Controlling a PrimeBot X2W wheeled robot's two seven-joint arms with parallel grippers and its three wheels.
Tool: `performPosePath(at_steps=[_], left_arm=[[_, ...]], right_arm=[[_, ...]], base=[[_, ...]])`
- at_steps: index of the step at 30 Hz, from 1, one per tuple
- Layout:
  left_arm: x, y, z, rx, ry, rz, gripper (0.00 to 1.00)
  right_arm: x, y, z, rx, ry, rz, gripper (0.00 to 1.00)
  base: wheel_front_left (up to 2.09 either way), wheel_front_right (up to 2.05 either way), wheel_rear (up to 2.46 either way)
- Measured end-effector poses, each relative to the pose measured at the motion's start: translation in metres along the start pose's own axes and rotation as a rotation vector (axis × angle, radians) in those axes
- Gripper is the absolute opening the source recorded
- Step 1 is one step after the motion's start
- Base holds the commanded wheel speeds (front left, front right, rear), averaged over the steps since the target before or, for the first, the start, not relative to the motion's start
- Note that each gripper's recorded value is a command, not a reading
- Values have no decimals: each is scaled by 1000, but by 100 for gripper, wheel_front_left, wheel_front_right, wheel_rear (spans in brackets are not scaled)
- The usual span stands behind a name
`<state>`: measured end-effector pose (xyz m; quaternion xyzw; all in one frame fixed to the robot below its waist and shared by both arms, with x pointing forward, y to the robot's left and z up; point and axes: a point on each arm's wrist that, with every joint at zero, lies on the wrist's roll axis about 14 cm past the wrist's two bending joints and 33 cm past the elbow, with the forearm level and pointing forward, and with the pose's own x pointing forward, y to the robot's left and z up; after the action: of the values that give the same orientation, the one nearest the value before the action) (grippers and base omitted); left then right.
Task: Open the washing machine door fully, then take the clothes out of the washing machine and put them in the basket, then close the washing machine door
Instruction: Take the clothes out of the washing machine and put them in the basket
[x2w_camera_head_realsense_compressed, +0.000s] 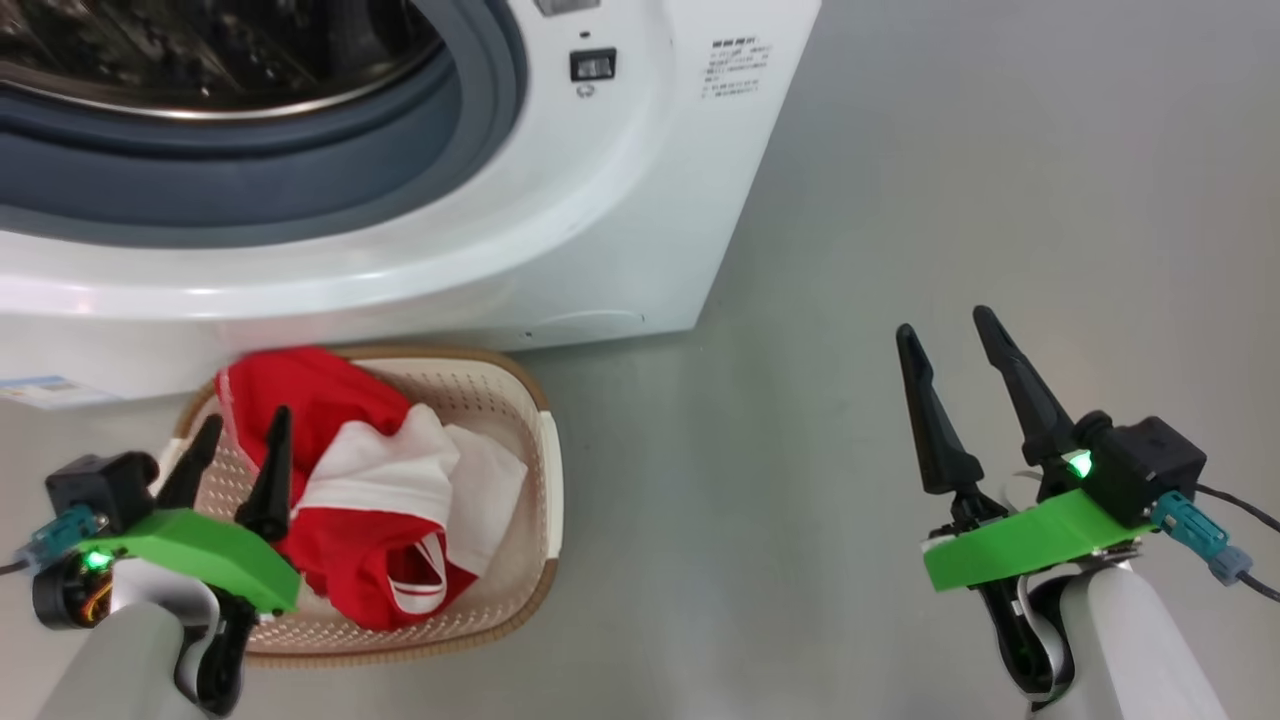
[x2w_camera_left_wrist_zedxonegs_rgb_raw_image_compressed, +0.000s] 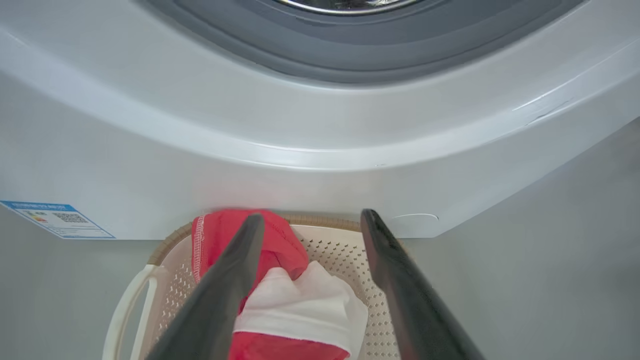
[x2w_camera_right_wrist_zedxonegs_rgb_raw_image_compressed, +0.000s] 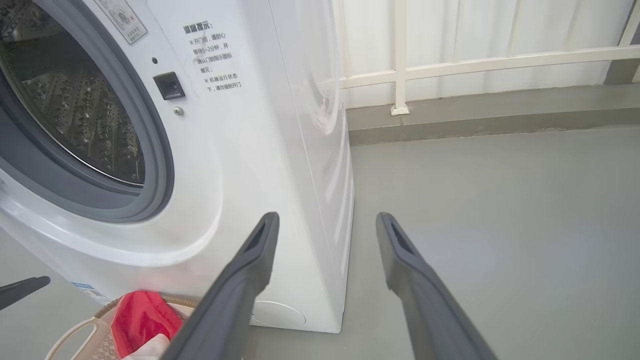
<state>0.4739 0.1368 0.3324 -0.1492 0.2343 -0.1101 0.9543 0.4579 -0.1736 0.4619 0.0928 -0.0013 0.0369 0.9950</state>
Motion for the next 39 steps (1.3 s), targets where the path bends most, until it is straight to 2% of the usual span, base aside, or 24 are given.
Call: performPosePath(at_steps=[18, 30, 39], left_arm=[[-68, -11, 79, 98, -308, 21, 100], [-111, -16, 106, 129, -438, 41, 100], [-140, -11, 107, 146, -480, 74, 100]], right_arm=[[-34, 9, 25, -10, -39, 8, 100], [-56, 5, 35, -19, -55, -3, 100], [-70, -1, 39, -28, -59, -13, 100]], base=[[0, 0, 0], [0, 0, 0], [0, 0, 0]])
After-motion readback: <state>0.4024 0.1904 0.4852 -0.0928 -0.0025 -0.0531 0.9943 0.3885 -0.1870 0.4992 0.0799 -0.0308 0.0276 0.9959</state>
